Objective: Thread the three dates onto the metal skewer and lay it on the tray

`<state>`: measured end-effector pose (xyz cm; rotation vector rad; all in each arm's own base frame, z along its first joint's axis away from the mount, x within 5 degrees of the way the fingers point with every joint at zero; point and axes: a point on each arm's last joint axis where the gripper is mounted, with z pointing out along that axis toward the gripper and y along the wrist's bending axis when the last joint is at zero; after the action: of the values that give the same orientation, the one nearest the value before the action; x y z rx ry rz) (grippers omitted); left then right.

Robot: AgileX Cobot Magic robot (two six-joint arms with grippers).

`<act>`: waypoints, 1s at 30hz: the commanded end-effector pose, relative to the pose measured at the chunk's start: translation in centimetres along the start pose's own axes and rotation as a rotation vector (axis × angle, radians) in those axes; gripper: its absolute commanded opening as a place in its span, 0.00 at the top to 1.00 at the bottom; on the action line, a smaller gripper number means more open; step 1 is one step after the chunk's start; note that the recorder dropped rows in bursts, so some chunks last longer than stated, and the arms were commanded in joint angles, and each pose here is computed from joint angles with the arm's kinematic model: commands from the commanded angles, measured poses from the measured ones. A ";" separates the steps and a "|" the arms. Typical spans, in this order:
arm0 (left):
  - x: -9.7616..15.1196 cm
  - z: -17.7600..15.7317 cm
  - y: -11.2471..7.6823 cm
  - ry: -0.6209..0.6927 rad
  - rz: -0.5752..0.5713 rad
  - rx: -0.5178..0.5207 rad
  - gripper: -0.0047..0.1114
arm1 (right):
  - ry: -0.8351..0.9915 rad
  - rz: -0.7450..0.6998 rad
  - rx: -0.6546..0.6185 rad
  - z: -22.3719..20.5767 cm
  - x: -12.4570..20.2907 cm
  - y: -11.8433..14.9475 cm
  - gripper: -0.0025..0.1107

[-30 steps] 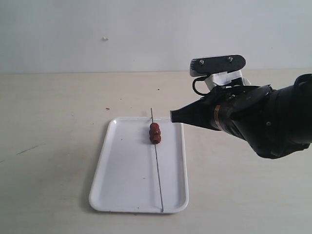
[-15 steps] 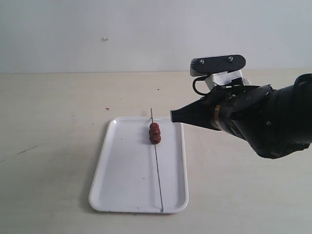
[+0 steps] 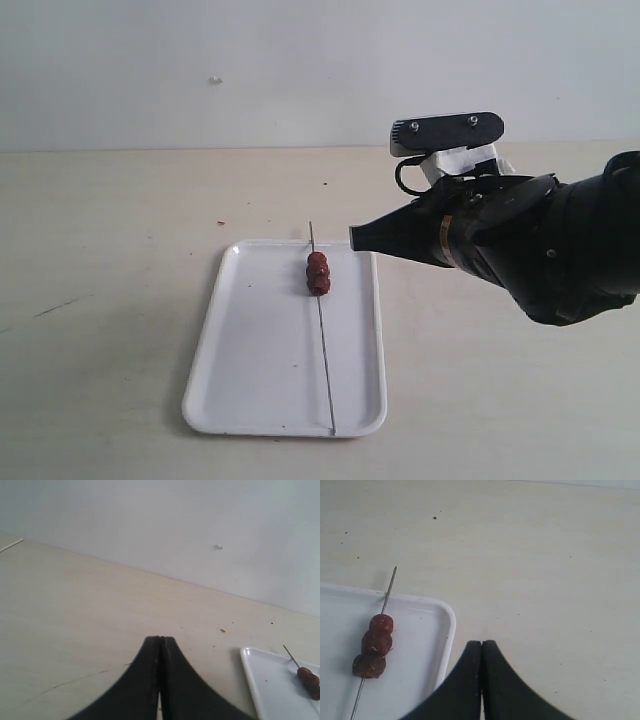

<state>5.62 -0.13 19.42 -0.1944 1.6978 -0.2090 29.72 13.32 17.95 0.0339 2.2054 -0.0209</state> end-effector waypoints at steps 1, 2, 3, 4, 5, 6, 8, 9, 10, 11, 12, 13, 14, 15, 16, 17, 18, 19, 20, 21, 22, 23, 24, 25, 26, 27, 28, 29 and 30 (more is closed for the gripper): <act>0.1 0.0 0.0 0.001 0.011 -0.004 0.96 | -0.007 -0.011 0.006 0.0 0.0 0.0 0.98; 0.1 0.0 0.0 0.001 0.011 -0.004 0.96 | -0.007 -0.011 0.006 0.0 0.0 0.0 0.98; 0.1 0.0 0.0 0.001 0.011 -0.004 0.96 | -0.013 -0.019 0.003 -0.2 -0.2 -0.1 0.98; 0.1 0.0 0.0 0.001 0.011 -0.004 0.96 | -0.025 -0.026 0.005 -0.5 -0.4 -0.1 0.98; 0.1 0.0 0.0 0.001 0.011 -0.004 0.96 | -0.062 -0.018 -0.008 -1.6 -1.4 -0.3 0.98; 0.1 0.0 0.0 0.001 0.011 -0.004 0.96 | -0.085 -0.026 -0.024 -2.4 -2.0 -0.5 0.98; 0.1 0.0 0.0 0.001 0.011 -0.004 0.96 | -0.176 -0.058 -0.043 -6.6 -3.2 -2.3 0.98; 0.1 0.0 0.0 0.001 0.011 -0.004 0.96 | -0.205 -0.033 -0.034 -7.7 -3.3 -3.0 0.98; 0.1 0.0 0.0 0.001 0.011 -0.004 0.96 | -0.252 0.021 -0.015 -9.7 -3.2 -4.5 0.98; 0.1 0.0 0.0 0.001 0.011 -0.004 0.96 | -0.271 0.039 -0.006 -10.5 -2.9 -5.2 0.98; 0.1 0.0 0.0 0.001 0.011 -0.004 0.96 | -0.292 0.063 0.008 -11.8 -1.9 -6.7 0.98; 0.1 0.0 0.0 0.001 0.011 -0.004 0.96 | -0.300 0.085 0.014 -12.4 -1.3 -7.5 0.98; 0.1 0.0 0.0 0.001 0.011 -0.004 0.96 | -0.322 0.120 0.028 -13.6 -0.1 -9.1 0.98; 0.1 0.0 0.0 0.001 0.011 -0.004 0.96 | -0.326 0.129 0.039 -14.1 0.9 -9.9 0.98; 0.1 0.0 0.0 0.001 0.011 -0.004 0.96 | -0.348 0.157 0.050 -14.9 2.0 -11.1 0.98; 0.1 0.0 0.0 0.001 0.011 -0.004 0.96 | -0.369 0.190 0.054 -15.4 2.4 -11.7 0.98; 0.1 0.0 0.0 0.001 0.011 -0.004 0.96 | -0.391 0.235 0.058 -16.0 3.0 -12.4 0.98; 0.1 0.0 0.0 0.001 0.011 -0.004 0.96 | -0.403 0.266 0.051 -16.3 3.4 -12.8 0.98; 0.1 0.0 0.0 0.001 0.011 -0.004 0.96 | -0.417 0.284 0.044 -16.8 3.9 -13.2 0.98; 0.1 0.0 0.0 0.001 0.011 -0.004 0.96 | -0.430 0.299 0.033 -17.2 4.5 -13.6 0.98; 0.1 0.0 0.0 0.001 0.011 -0.004 0.96 | -0.442 0.311 0.026 -17.5 4.9 -13.8 0.98; 0.1 0.0 0.0 0.001 0.011 -0.004 0.96 | -0.467 0.324 0.018 -18.0 5.5 -14.3 0.98; 0.1 0.0 0.0 0.001 0.011 -0.004 0.96 | -0.475 0.321 0.009 -18.3 6.1 -14.4 0.98; 0.1 0.0 0.0 0.001 0.011 -0.004 0.96 | -0.493 0.328 0.011 -18.6 6.7 -14.7 0.98; 0.1 0.0 0.0 0.001 0.011 -0.004 0.96 | -0.495 0.332 0.002 -18.6 7.3 -14.8 0.98; 0.1 0.0 0.0 0.001 0.011 -0.004 0.96 | -0.519 0.347 0.001 -19.0 7.9 -15.0 0.98; 0.1 0.0 0.0 0.001 0.011 -0.004 0.96 | -0.524 0.345 -0.006 -19.0 8.6 -15.1 0.98; 0.1 0.0 0.0 0.001 0.011 -0.004 0.96 | -0.543 0.343 0.001 -19.2 9.1 -15.2 0.98; 0.1 0.0 0.0 0.001 0.011 -0.004 0.96 | -0.562 0.350 0.010 -19.4 9.6 -15.4 0.98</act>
<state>5.61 -0.13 19.40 -0.1947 1.7000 -0.2087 8.85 -1.31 22.52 0.4021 1.6415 0.1453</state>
